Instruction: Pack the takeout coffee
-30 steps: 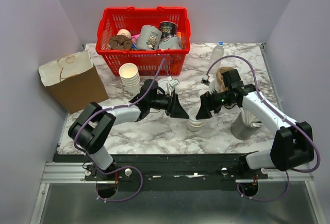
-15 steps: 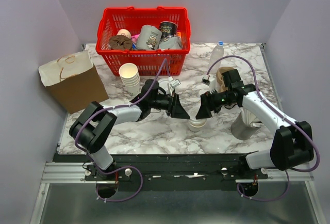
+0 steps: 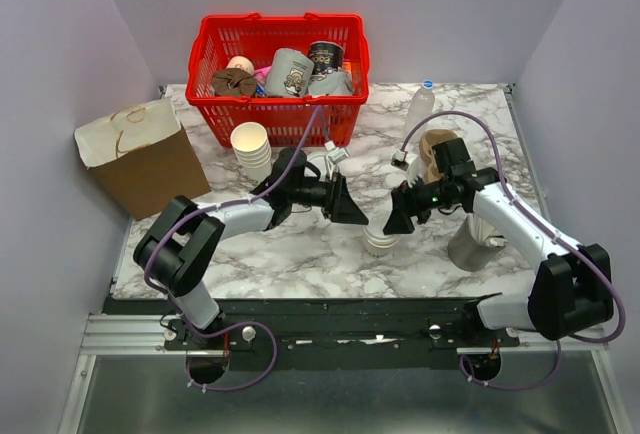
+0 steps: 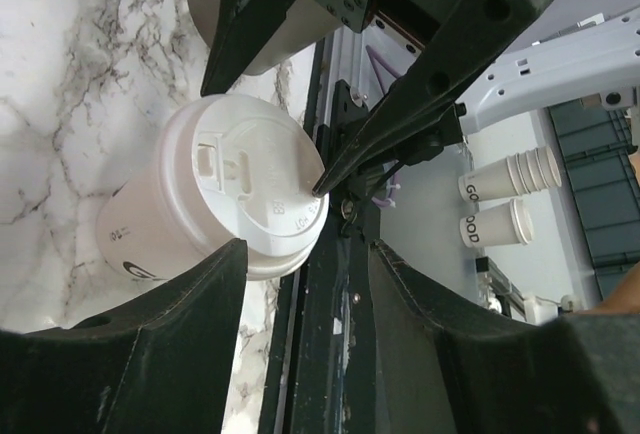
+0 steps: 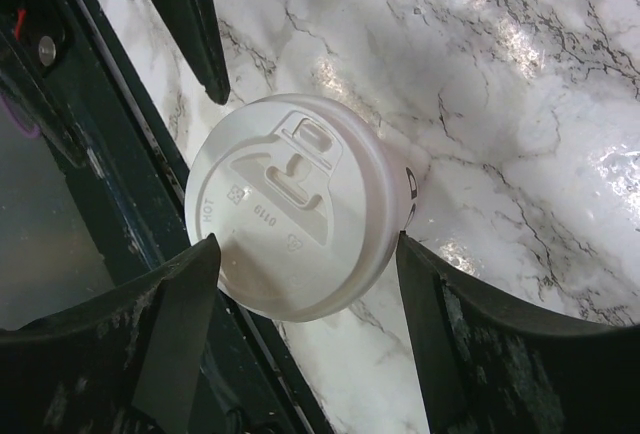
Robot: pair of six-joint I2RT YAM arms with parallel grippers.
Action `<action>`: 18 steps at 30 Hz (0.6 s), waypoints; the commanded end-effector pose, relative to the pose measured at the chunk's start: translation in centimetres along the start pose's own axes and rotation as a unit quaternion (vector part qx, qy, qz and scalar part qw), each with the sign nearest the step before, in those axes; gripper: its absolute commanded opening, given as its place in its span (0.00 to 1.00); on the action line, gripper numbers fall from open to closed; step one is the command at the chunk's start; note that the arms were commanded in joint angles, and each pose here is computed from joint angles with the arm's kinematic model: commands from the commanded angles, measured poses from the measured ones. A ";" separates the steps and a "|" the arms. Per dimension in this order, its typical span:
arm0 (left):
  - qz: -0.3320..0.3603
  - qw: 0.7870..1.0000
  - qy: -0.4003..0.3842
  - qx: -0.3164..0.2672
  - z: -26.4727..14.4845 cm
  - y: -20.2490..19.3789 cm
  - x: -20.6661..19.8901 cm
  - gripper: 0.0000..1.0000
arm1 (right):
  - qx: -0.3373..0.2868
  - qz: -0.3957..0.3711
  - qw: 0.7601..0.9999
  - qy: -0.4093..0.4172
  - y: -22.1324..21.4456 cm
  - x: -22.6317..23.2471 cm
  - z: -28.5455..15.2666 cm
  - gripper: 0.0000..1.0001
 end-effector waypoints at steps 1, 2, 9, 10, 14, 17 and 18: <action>0.040 0.999 -0.002 -0.013 -0.2 1.5 -0.3 0.62 | -0.003 -0.028 0.999 -0.017 -0.2 -0.3 -0.4 0.79; 0.042 0.999 0.005 -0.017 -0.1 1.9 -0.2 0.62 | -0.003 -0.028 0.999 -0.017 -0.2 -0.3 -0.4 0.79; 0.063 0.997 0.030 -0.019 0.8 3.3 1.7 0.64 | 0.000 -0.043 0.999 -0.017 -0.2 -0.1 -0.7 0.79; 0.064 0.997 0.030 -0.018 0.9 3.3 1.8 0.64 | 0.001 -0.045 0.999 -0.017 -0.3 -0.1 -0.7 0.79; 0.061 0.998 0.028 -0.011 1.1 3.0 2.5 0.64 | 0.001 -0.050 0.999 -0.017 -0.4 -0.1 -0.8 0.79; 0.061 0.998 0.020 -0.007 1.4 2.8 2.3 0.64 | -0.002 -0.053 0.998 -0.018 -0.4 0.0 -0.9 0.79; 0.060 0.998 0.016 -0.005 1.5 2.6 2.1 0.64 | -0.002 -0.055 0.998 -0.019 -0.4 0.0 -0.9 0.79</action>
Point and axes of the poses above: each gripper's point midway between its finger pads, its own z axis out along the fingers, its own x axis along the line the jaws close on, y = z × x, the point moved 7 cm from there along -z, back along the fingers
